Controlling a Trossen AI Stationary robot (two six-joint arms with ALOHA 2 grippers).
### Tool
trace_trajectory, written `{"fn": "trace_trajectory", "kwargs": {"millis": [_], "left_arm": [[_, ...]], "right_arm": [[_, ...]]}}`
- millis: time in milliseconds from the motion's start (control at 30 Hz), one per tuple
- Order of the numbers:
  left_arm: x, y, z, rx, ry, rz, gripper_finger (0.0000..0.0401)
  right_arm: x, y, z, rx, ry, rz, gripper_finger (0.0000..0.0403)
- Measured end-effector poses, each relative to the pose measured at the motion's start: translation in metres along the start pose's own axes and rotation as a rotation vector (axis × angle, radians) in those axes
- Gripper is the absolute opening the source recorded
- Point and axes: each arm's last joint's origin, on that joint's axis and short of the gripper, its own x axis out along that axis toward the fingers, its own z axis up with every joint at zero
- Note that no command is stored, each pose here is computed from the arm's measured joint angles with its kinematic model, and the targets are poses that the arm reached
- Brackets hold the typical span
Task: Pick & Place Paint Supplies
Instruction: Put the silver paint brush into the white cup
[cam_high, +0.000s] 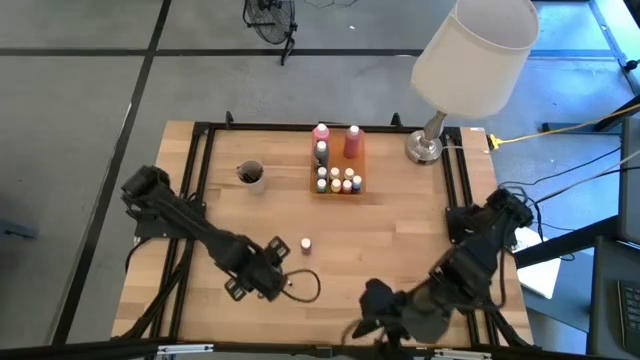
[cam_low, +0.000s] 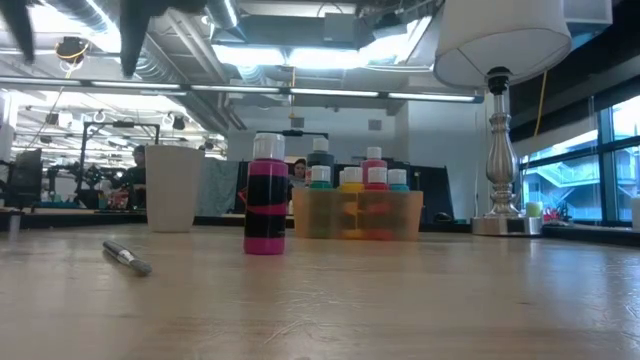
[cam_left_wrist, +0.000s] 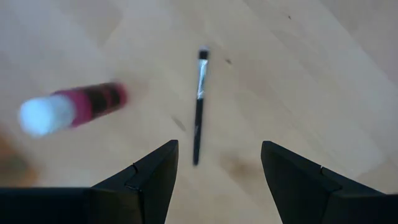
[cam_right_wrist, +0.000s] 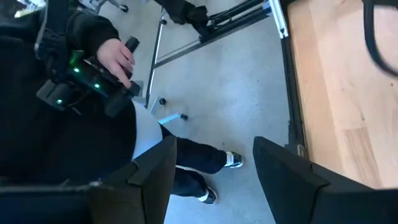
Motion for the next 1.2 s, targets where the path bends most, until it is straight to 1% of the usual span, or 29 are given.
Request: {"fn": "trace_trajectory", "kwargs": {"millis": [67,200,300,400,500,667,800,900,1167,1200], "left_arm": [[0.012,-0.005,0.009,0.010,0.002,-0.002,0.0226],[0.033,-0.012,0.029,0.021,-0.068,0.008,0.0226],[0.041,-0.013,0.041,0.027,-0.121,-0.014,0.0226],[0.050,-0.009,0.048,0.020,-0.124,-0.025,0.0226],[0.062,-0.004,0.048,0.007,-0.090,-0.029,0.0226],[0.086,0.010,0.048,-0.011,-0.043,-0.029,0.0226],[0.102,0.019,0.046,0.011,0.001,-0.015,0.0226],[0.105,0.021,0.044,-0.009,0.019,-0.008,0.0226],[0.107,0.014,0.047,0.005,-0.017,-0.105,0.0226],[0.107,0.014,0.047,0.007,-0.016,-0.103,0.0226]], "right_arm": [[0.000,0.006,-0.008,-0.020,0.003,0.001,0.0218],[0.002,0.015,-0.022,-0.034,-0.004,-0.008,0.0218],[0.008,0.022,-0.032,-0.047,-0.036,-0.013,0.0218],[0.016,0.026,-0.042,-0.061,-0.039,-0.021,0.0218],[0.024,0.026,-0.048,-0.047,-0.024,-0.029,0.0218],[0.032,0.026,-0.050,-0.001,-0.018,-0.032,0.0218],[0.033,0.028,-0.048,0.014,-0.037,-0.004,0.0218],[0.033,0.029,-0.047,0.021,-0.046,0.010,0.0218],[0.034,0.026,-0.042,0.024,-0.038,0.009,0.0218],[0.034,0.025,-0.041,0.024,-0.032,0.014,0.0218]]}}
